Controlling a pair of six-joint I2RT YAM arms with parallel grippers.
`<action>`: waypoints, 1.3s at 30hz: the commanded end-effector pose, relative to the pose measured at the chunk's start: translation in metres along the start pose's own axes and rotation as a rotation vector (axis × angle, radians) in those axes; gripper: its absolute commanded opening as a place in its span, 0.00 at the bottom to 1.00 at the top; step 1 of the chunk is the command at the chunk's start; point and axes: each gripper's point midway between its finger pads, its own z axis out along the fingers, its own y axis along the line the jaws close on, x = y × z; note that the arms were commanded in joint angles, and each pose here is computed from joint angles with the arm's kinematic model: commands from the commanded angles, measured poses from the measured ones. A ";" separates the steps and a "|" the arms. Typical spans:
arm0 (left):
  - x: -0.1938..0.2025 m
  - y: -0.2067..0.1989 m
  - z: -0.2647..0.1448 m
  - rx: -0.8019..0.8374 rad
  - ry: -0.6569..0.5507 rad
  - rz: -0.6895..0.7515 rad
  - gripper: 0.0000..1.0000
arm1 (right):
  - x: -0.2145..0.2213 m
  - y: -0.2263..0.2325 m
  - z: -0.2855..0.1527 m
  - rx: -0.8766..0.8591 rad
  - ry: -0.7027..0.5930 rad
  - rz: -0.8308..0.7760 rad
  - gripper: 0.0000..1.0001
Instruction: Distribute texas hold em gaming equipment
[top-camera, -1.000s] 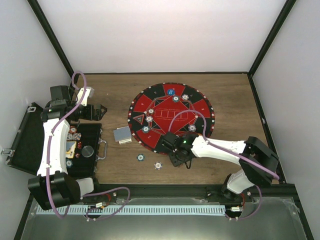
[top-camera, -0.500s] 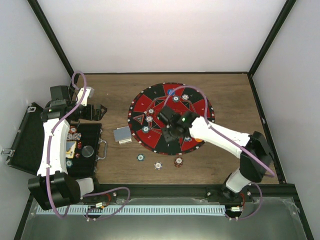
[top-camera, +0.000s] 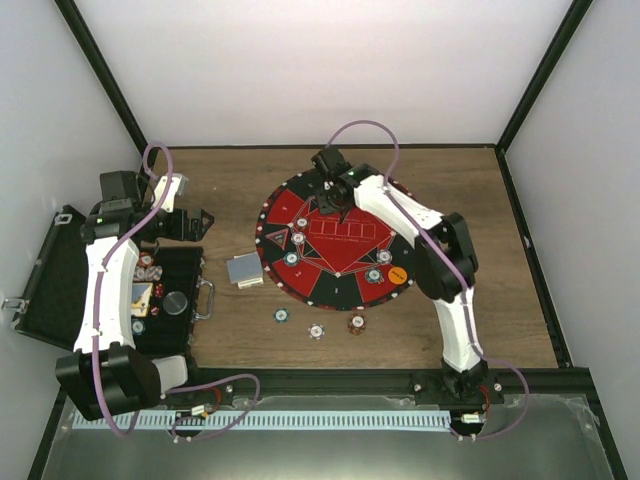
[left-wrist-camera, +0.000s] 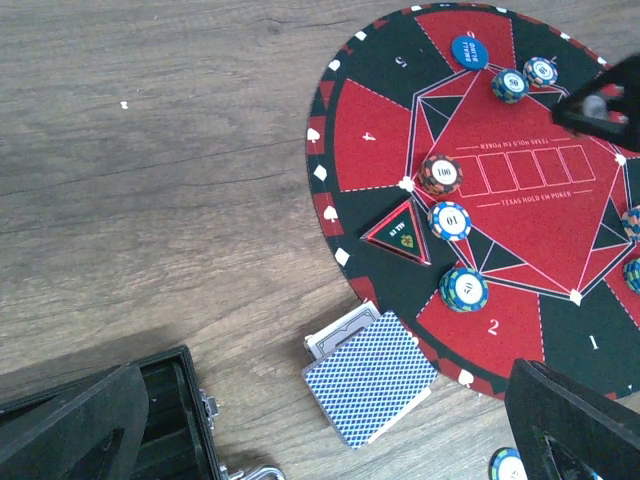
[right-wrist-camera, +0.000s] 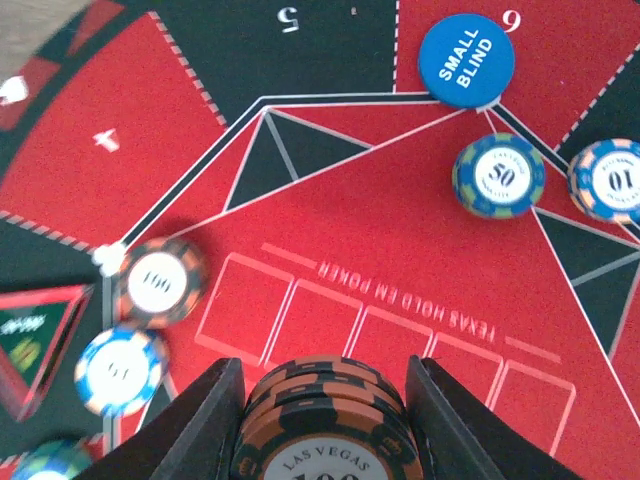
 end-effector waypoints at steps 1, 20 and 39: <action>-0.006 -0.001 -0.006 0.002 -0.016 0.008 1.00 | -0.023 -0.006 0.031 -0.001 -0.010 -0.007 0.26; 0.003 0.003 0.004 0.007 0.015 0.003 1.00 | -0.040 -0.026 0.124 0.045 -0.003 0.008 0.25; 0.006 0.006 0.011 0.017 0.032 -0.013 1.00 | -0.053 -0.036 0.139 0.074 -0.048 -0.013 0.25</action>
